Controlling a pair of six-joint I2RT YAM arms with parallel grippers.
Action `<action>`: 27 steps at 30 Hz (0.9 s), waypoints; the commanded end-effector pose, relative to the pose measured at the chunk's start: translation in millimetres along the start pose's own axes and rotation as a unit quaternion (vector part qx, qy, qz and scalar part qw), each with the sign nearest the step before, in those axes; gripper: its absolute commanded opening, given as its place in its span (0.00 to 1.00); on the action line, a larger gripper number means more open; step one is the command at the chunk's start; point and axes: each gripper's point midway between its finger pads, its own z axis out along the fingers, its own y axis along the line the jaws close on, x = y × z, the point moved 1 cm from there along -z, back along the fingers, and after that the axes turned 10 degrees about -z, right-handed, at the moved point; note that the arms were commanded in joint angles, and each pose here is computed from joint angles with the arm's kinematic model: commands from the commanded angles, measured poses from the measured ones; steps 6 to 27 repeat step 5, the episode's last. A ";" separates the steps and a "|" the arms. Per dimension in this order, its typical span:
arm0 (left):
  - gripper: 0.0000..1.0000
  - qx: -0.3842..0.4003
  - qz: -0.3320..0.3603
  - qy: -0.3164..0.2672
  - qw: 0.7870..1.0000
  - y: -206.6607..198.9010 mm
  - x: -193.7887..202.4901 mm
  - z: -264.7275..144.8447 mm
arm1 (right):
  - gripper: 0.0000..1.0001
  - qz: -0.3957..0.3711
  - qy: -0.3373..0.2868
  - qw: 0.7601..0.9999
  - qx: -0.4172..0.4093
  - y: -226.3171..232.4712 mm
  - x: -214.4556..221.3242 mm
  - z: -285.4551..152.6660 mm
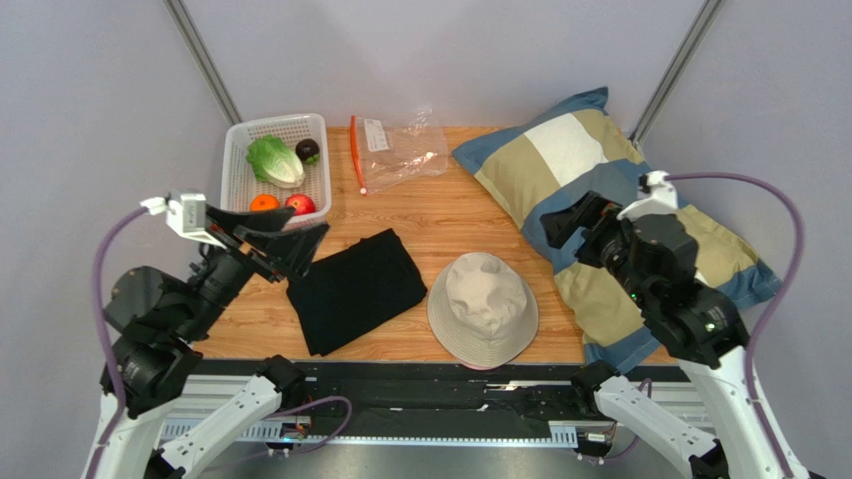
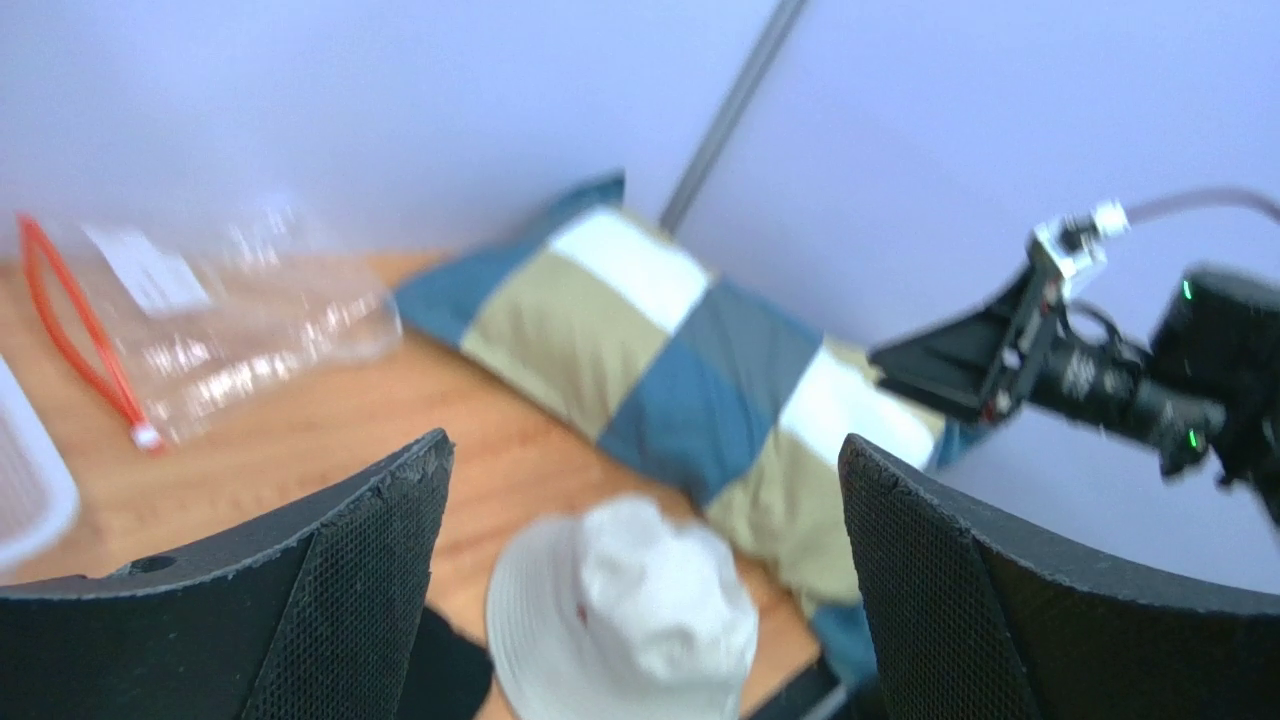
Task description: Open the zip-top bag and remove the fake food
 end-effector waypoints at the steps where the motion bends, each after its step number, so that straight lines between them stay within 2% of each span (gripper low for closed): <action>1: 0.99 -0.112 0.019 0.059 0.992 32.1 8.8 17.8 | 1.00 -0.001 0.012 0.995 0.096 -28.2 -12.1 -21.2; 3: 0.99 -0.108 0.006 0.056 0.993 32.5 12.2 18.8 | 1.00 0.004 0.019 0.995 0.096 -28.2 -12.7 -29.5; 5: 0.99 -0.080 -0.017 0.024 0.996 22.6 4.4 21.2 | 1.00 0.009 0.024 0.994 0.108 -33.5 -10.0 -35.9; 27: 0.99 -0.080 -0.017 0.024 0.996 22.6 4.4 21.2 | 1.00 0.009 0.024 0.994 0.108 -33.5 -10.0 -35.9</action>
